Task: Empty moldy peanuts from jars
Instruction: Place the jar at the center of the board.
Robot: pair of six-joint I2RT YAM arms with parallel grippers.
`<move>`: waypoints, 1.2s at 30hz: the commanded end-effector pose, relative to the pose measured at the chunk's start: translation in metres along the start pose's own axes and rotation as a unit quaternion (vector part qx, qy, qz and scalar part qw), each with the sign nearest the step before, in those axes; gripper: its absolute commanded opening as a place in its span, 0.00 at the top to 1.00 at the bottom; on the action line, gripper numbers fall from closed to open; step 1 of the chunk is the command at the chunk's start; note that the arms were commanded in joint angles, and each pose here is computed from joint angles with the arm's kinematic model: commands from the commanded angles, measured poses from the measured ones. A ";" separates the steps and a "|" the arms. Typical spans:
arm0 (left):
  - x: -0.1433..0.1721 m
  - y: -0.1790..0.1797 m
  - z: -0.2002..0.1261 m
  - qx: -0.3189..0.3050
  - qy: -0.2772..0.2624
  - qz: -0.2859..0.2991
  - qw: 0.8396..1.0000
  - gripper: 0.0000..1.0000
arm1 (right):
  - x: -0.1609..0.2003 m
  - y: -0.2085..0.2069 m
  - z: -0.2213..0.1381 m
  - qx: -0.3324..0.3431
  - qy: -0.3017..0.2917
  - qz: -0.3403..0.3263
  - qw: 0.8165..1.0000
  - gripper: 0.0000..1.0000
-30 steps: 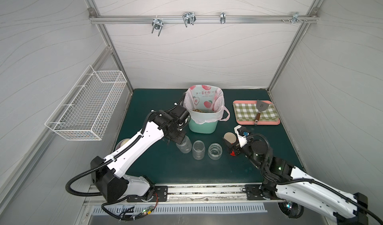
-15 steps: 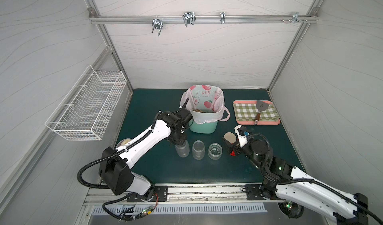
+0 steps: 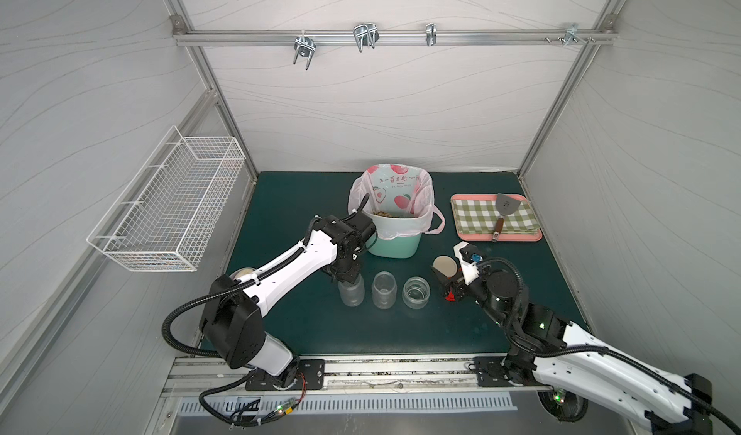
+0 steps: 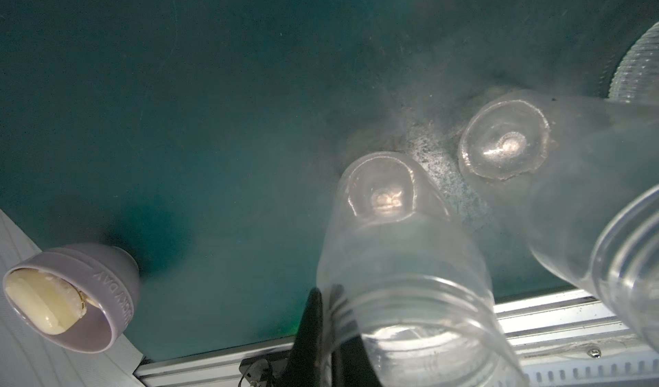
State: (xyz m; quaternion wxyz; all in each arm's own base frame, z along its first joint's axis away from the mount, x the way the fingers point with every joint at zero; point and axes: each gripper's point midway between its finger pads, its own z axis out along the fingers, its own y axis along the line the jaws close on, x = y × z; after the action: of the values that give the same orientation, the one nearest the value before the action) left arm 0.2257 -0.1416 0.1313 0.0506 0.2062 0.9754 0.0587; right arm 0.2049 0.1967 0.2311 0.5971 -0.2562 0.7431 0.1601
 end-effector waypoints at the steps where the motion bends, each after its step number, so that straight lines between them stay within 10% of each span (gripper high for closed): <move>1: -0.003 -0.002 0.001 -0.003 -0.009 -0.006 1.000 1.00 | -0.005 -0.003 -0.002 0.003 -0.014 0.012 1.000 0.01; 22: -0.003 -0.005 0.016 -0.022 0.000 -0.006 1.000 0.93 | -0.005 -0.004 -0.003 0.003 -0.015 0.014 1.000 0.01; 36: -0.007 -0.004 0.004 -0.018 -0.030 -0.011 0.999 0.60 | -0.005 -0.004 -0.004 0.004 -0.016 0.015 1.000 0.01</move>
State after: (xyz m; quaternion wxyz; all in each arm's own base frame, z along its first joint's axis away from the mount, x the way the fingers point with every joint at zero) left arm 0.2304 -0.1477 0.1170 0.0683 0.1942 0.9759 0.0720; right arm 0.2043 0.1944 0.2355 0.6017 -0.2500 0.7401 0.1663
